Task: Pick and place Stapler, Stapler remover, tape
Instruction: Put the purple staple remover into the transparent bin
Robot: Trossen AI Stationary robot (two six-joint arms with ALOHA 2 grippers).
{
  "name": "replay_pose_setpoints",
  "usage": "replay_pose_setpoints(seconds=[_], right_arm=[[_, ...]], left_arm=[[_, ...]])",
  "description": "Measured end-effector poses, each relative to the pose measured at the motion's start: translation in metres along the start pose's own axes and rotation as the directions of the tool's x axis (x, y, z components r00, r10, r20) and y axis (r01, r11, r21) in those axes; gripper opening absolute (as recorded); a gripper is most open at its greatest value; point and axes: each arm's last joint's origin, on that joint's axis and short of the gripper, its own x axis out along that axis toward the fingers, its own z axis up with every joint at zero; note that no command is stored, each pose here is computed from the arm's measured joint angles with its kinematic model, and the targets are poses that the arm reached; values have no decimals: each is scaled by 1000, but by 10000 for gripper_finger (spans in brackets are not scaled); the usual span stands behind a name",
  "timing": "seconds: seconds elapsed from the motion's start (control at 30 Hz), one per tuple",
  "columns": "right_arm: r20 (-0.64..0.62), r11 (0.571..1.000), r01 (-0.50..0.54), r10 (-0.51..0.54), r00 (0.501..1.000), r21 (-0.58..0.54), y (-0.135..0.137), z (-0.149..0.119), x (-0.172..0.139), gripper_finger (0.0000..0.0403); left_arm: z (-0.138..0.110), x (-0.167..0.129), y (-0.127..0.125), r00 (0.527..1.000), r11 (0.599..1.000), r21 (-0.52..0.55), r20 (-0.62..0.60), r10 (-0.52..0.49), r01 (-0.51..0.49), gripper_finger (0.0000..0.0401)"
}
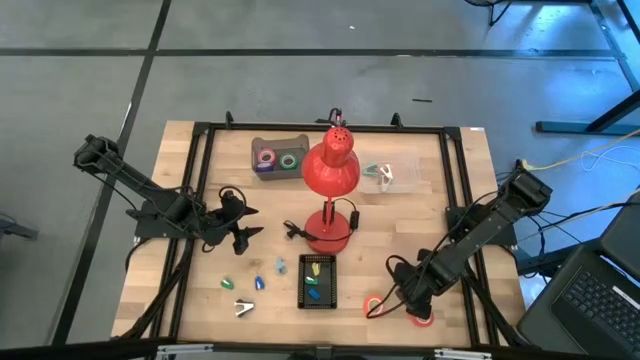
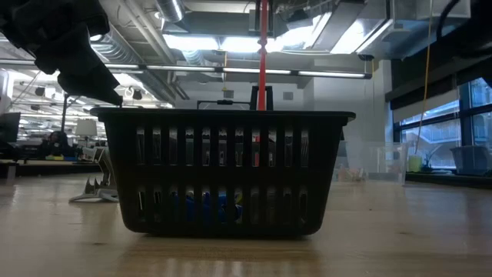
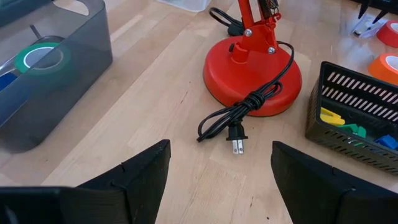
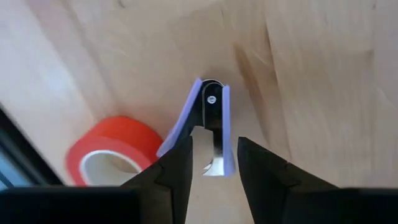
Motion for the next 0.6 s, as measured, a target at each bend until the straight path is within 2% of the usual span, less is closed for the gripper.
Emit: replay_pose_setpoints(seconds=[0.17, 0.37, 0.6], right_arm=[[-36, 999, 40, -41, 999, -22, 0, 2, 12, 109], [-84, 999, 24, -26, 996, -26, 1, 1, 14, 25], [-34, 999, 29, -30, 999, -23, 0, 0, 5, 26]], left_arm=[[0, 0, 0, 1000, 1000, 0, 0, 0, 0, 267], [0, 0, 0, 1000, 1000, 0, -1, 0, 0, 267], [0, 0, 0, 1000, 1000, 0, 0, 0, 0, 267]])
